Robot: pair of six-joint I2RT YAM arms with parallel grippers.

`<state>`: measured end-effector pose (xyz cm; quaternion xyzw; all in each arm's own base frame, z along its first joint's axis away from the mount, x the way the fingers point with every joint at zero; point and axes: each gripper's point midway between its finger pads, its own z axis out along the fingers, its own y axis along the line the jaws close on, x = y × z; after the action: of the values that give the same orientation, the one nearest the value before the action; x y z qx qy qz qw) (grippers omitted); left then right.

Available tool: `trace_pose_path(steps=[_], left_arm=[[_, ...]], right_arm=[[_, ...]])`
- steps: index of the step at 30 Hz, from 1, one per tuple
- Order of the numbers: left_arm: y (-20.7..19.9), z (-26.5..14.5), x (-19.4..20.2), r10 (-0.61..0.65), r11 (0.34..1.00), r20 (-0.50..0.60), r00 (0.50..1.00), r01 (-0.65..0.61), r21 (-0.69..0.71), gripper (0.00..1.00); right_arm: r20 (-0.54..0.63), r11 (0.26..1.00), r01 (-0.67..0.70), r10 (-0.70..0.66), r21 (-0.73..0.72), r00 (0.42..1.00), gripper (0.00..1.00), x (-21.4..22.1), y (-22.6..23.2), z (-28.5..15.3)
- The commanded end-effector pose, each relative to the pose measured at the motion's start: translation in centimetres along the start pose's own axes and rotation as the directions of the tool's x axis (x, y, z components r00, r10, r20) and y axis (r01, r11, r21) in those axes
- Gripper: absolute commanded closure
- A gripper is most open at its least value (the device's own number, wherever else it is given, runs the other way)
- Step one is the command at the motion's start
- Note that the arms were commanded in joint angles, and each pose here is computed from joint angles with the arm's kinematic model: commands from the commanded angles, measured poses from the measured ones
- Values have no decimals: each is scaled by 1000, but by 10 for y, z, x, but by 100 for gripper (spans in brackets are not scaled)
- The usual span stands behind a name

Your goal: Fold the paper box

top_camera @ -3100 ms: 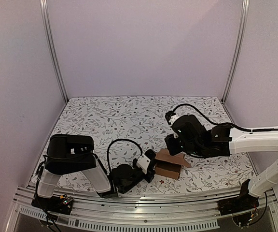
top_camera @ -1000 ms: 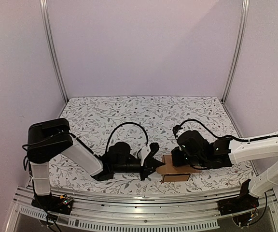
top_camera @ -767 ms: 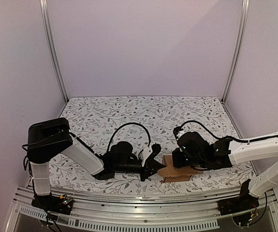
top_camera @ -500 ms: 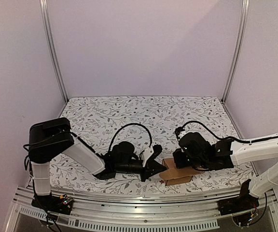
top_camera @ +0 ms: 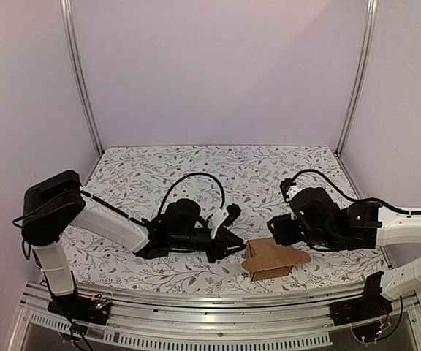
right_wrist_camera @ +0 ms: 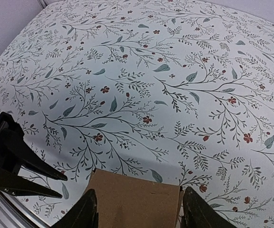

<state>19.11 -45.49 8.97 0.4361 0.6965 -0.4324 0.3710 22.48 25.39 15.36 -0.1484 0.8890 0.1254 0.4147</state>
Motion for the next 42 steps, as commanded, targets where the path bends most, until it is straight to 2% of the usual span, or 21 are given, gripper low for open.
trace_pose_path(steps=[1,3,5,9,13,17,21,24,29,33,42], left_arm=[[5,-9,-9,-107,994,-86,991,104,-39,78],[3,-12,-15,-146,989,-92,985,144,-28,73],[0,-13,-22,-202,979,-107,974,201,-16,66],[-12,-10,-25,-317,945,-182,931,326,19,63],[-23,-10,-24,-440,884,-255,861,466,46,55],[-25,-9,-15,-600,769,-336,727,640,11,52],[-24,-8,-15,-728,625,-329,601,779,41,52],[-25,-4,-22,-792,524,-310,526,846,97,52],[-27,5,-38,-850,383,-302,431,901,206,52],[-30,12,-38,-862,325,-326,387,917,231,54],[-29,15,-34,-867,318,-333,370,926,202,56]], right_arm=[[-45,999,12,-11,35,999,36,5,-19,-15],[-62,999,-17,19,31,998,28,7,-26,-21],[-94,998,-58,57,-13,994,28,10,-27,-25],[-175,981,-185,172,-61,969,26,21,-32,-27],[-255,952,-286,253,-104,933,26,31,-30,-26],[-323,934,-334,278,-130,904,26,41,-23,-24],[-357,930,-343,278,-132,892,26,48,-20,-20],[-363,930,-345,280,-127,888,26,52,-21,-16],[-373,921,-367,296,-133,879,25,58,-19,-12],[-383,911,-385,306,-150,872,27,60,-15,-10],[-424,879,-435,325,-195,846,34,67,-3,-5]])
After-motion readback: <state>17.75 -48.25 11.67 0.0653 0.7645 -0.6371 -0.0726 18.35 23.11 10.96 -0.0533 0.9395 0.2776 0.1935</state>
